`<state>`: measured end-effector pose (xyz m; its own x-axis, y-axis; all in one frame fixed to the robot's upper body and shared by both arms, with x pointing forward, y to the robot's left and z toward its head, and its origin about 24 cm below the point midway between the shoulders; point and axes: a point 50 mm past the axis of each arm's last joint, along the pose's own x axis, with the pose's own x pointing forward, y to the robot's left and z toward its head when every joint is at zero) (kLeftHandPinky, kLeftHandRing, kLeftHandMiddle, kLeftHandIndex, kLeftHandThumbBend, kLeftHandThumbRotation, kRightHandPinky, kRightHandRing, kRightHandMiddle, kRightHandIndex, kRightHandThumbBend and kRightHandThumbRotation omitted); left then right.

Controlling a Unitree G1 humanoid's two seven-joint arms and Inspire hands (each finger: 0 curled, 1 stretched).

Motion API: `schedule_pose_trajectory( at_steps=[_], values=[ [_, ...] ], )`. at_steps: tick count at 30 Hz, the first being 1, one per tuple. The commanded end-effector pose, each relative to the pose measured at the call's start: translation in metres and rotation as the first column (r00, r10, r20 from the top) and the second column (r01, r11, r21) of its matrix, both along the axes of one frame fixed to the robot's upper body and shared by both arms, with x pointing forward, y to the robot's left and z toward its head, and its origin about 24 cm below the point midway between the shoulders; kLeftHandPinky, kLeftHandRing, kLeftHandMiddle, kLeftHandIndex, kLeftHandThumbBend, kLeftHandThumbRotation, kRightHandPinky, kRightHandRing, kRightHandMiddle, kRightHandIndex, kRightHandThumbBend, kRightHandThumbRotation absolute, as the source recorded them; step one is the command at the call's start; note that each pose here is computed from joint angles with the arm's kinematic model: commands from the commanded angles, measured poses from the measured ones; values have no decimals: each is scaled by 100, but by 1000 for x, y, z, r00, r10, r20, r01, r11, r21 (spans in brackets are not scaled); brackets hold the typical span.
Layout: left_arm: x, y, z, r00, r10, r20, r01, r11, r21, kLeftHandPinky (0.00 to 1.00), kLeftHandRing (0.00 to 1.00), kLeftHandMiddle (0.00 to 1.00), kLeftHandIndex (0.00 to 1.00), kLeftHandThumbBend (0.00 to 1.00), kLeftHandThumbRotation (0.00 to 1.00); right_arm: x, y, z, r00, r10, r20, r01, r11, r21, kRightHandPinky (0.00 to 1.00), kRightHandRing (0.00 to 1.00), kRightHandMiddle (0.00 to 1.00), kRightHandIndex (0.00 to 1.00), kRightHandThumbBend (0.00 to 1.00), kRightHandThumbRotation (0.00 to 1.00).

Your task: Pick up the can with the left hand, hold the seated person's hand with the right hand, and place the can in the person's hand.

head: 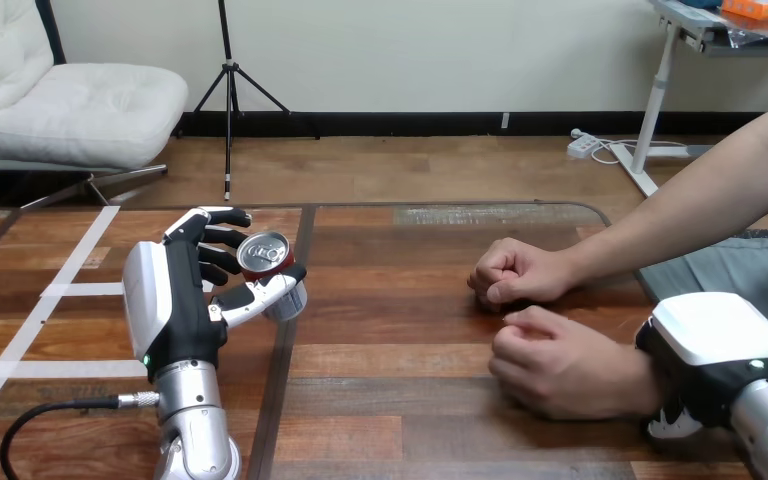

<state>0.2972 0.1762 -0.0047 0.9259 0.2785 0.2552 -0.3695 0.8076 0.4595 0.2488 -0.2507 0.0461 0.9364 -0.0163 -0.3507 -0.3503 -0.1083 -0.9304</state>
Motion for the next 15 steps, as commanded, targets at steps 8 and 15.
schedule_pose_trajectory(
  at_steps=[8,15],
  values=[
    [16,0,29,991,-14,130,17,1000,-17,40,44,51,57,68,0,-1,-11,-1,999,-27,41,23,995,94,8,19,30,39,66,0],
    [16,0,29,992,-14,127,16,1000,-18,40,44,51,57,68,0,0,-9,0,998,-21,56,14,993,116,10,21,33,38,70,0]
  ],
)
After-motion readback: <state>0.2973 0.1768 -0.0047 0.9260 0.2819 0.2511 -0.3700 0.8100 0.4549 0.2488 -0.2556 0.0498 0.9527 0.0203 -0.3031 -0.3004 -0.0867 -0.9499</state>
